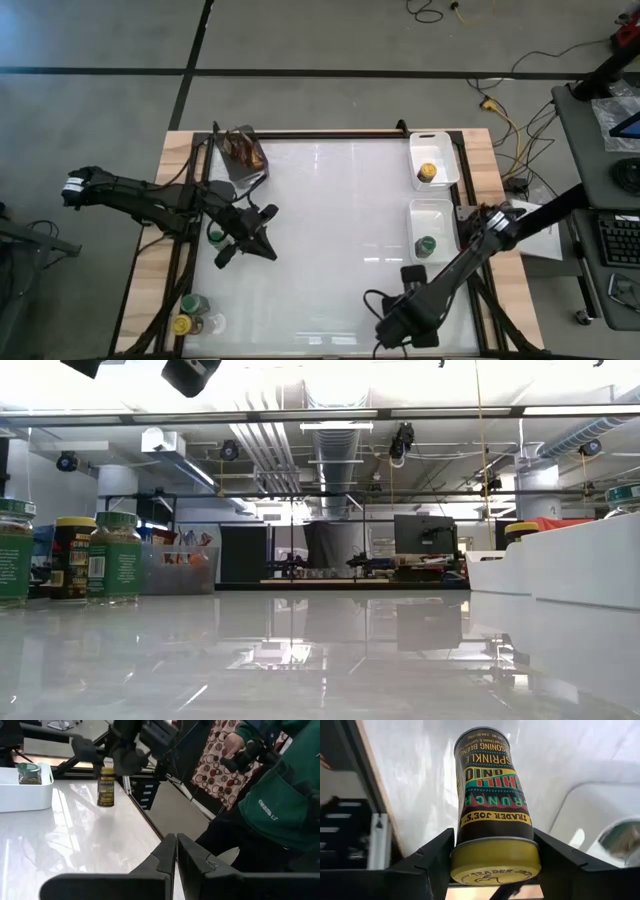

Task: Sort spices by type
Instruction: Put the yellow seasoning bottle into the top white bin

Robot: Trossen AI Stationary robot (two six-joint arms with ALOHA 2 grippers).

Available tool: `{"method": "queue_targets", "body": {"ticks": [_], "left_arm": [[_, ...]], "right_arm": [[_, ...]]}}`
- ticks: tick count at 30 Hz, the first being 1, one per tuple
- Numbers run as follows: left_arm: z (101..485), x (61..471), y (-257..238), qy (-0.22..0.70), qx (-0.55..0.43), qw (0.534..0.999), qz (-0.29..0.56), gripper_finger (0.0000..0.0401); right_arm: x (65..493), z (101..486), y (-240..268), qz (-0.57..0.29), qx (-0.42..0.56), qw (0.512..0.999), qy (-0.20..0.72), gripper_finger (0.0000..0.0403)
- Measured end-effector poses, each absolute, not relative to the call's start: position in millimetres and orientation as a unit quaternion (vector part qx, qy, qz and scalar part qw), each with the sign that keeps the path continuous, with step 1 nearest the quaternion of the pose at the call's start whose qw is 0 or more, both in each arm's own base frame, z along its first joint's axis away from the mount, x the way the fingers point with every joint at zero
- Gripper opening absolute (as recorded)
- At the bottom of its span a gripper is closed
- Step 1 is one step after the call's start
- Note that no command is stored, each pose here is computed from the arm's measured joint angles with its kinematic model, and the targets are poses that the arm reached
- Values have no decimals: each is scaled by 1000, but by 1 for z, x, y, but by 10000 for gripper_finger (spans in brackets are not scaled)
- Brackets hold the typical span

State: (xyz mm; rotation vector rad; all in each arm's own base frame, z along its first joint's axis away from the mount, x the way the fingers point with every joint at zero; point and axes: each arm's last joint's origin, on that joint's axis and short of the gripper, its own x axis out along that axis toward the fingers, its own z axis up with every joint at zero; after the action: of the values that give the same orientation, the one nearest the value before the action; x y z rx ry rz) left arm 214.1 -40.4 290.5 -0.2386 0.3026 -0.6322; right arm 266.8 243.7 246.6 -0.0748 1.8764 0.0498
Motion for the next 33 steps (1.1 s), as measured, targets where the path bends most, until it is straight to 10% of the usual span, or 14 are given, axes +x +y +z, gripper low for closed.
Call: {"method": "queue_targets", "body": {"ticks": [33], "left_arm": [[290, 215, -41, 150, -117, 931, -310, 0]], "right_arm": [[221, 220, 210, 50, -103, 518, 848, 226]]}}
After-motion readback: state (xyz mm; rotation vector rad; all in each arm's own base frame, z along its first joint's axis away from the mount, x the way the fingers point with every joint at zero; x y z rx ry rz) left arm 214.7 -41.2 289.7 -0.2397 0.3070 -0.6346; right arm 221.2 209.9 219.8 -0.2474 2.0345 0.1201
